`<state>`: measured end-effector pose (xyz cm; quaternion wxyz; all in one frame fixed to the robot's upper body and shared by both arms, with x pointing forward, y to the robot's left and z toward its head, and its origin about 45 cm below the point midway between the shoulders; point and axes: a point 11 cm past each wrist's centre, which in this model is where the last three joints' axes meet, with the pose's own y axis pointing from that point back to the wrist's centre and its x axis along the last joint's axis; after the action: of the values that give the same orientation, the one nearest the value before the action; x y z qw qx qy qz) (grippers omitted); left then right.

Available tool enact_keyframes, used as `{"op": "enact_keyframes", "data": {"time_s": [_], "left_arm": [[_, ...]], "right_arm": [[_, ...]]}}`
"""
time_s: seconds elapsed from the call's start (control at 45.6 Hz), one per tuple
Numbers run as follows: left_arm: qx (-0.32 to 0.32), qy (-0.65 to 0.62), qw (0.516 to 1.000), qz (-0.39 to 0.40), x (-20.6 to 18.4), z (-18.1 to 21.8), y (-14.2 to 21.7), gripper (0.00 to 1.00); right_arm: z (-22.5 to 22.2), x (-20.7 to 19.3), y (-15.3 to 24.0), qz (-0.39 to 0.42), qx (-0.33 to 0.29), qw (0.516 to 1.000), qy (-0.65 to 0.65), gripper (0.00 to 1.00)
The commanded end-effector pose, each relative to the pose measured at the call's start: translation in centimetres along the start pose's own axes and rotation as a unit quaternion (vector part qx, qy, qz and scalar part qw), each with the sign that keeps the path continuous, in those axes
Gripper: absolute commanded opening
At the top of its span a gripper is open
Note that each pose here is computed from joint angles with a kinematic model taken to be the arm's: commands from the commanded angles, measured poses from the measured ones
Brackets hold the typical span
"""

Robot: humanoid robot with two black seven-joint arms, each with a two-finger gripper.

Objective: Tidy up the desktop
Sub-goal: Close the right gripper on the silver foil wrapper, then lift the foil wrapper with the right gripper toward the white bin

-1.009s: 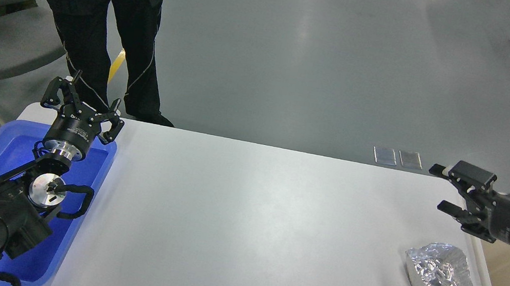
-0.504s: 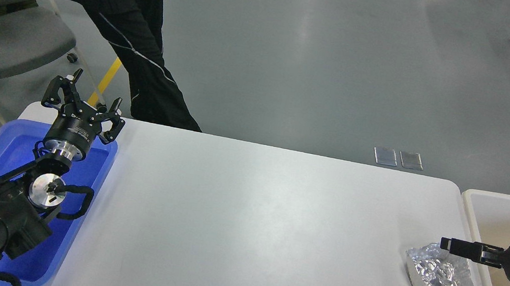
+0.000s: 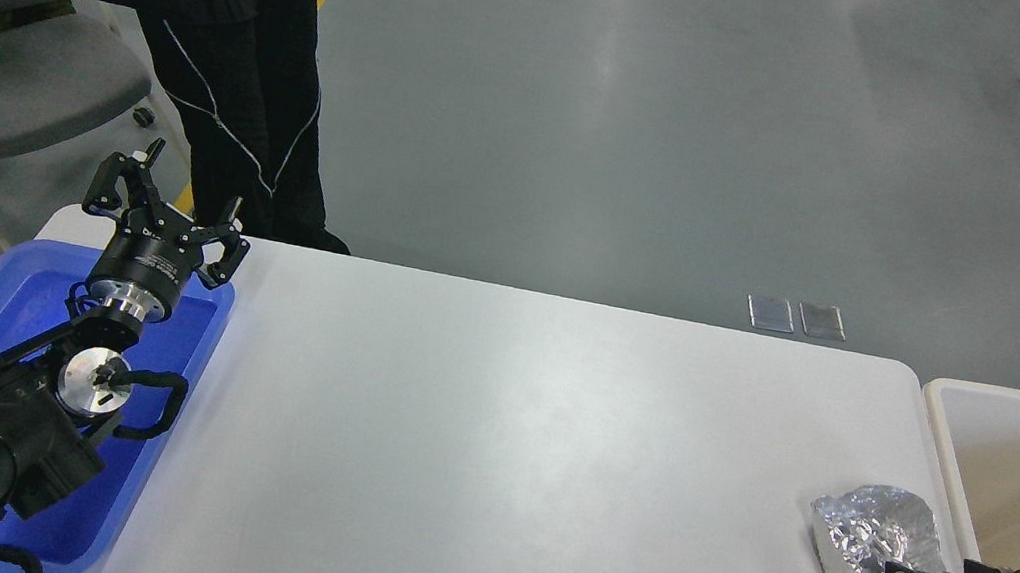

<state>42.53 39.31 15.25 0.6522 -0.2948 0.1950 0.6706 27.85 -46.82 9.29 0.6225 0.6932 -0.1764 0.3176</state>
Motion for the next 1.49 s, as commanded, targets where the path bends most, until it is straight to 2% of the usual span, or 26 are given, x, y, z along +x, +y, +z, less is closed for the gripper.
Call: {"op": "enact_keyframes", "data": {"time_s": [0.0, 0.263, 0.373, 0.482, 0.548, 0.592, 0.921, 1.118, 1.272, 1.382, 1.469], "left_arm": [[0.0, 0.0, 1.0, 0.0, 0.0, 0.0, 0.0, 1.0], [0.001, 0.0, 1.0, 0.0, 0.1, 0.0, 0.1, 1.0], [0.0, 0.0, 1.0, 0.0, 0.0, 0.0, 0.0, 1.0], [0.0, 0.0, 1.0, 0.0, 0.0, 0.0, 0.0, 1.0], [0.0, 0.0, 1.0, 0.0, 0.0, 0.0, 0.0, 1.0], [0.001, 0.0, 1.0, 0.0, 0.1, 0.0, 0.1, 1.0], [0.0, 0.0, 1.0, 0.0, 0.0, 0.0, 0.0, 1.0], [0.0, 0.0, 1.0, 0.001, 0.1, 0.0, 0.1, 1.0], [-0.001, 0.001, 1.0, 0.0, 0.0, 0.0, 0.0, 1.0], [0.0, 0.0, 1.0, 0.0, 0.0, 0.0, 0.0, 1.0], [-0.001, 0.001, 1.0, 0.0, 0.0, 0.0, 0.0, 1.0]], "right_arm": [[0.7, -2.3, -1.4, 0.01, -0.018, 1.0, 0.011, 0.98], [1.8, -2.2, -2.2, 0.026, -0.034, 0.999, 0.0, 0.96], [2.4, -2.2, -2.0, 0.022, -0.042, 0.999, 0.002, 0.69], [2.7, -2.4, -2.0, 0.015, -0.048, 0.999, 0.001, 0.34], [2.8, -2.8, -1.9, 0.004, -0.049, 0.999, -0.003, 0.08], [2.9, -2.8, -1.9, -0.003, -0.05, 0.999, -0.007, 0.0], [2.5, -2.2, -2.0, 0.009, -0.037, 0.999, -0.037, 0.0], [1.2, -1.8, -1.7, 0.013, 0.003, 0.999, -0.052, 0.0], [1.6, 1.1, 0.3, 0.021, 0.018, 0.998, -0.061, 0.0], [1.4, 5.4, 2.5, 0.029, 0.037, 0.994, -0.098, 0.0], [1.6, 6.5, 4.3, 0.028, 0.044, 0.993, -0.103, 0.0]]}}
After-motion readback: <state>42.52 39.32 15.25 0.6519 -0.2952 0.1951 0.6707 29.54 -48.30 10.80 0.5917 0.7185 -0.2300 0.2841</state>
